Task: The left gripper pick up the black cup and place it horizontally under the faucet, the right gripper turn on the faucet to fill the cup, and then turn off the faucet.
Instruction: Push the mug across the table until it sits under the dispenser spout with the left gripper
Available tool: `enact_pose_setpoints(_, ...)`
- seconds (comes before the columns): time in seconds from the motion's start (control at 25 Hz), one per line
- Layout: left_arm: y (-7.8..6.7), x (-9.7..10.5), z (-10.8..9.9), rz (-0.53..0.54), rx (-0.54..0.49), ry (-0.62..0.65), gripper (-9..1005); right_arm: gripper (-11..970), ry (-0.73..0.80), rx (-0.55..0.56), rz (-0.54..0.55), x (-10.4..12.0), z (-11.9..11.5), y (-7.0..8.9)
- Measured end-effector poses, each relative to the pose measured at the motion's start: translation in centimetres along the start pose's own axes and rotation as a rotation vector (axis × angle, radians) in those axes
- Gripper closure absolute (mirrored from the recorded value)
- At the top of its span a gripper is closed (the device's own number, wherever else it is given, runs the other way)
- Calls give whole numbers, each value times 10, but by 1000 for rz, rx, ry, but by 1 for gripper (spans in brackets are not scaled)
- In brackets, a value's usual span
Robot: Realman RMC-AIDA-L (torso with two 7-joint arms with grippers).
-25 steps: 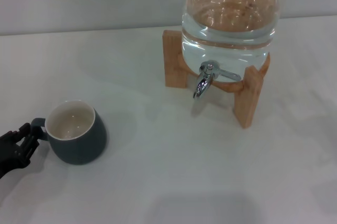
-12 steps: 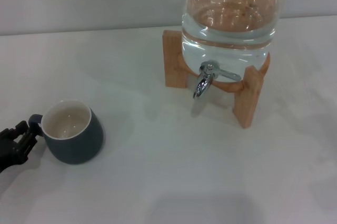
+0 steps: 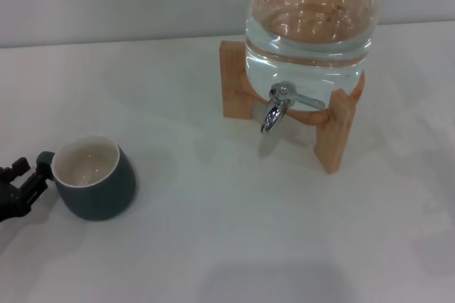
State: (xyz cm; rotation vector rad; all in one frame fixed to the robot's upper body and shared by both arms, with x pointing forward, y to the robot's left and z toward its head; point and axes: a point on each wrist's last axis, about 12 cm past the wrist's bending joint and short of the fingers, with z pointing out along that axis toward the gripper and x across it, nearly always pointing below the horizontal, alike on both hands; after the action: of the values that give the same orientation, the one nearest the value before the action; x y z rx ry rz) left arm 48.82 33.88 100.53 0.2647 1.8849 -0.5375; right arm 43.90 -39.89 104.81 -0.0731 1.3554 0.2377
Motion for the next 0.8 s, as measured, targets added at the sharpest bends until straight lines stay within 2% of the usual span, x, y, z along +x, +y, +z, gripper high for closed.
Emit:
enact_pose_setpoints(0.2, 1, -6, 4, 17, 9, -9, 539, 102, 2, 1, 1, 1, 1, 1)
enact_pose_setpoints(0.64, 0, -16, 18, 73, 43, 18, 553, 102, -5, 3, 7, 1, 2, 3)
enact_pose_setpoints(0.8, 0, -16, 18, 73, 40, 20, 596, 102, -9, 9, 9, 2, 2, 4)
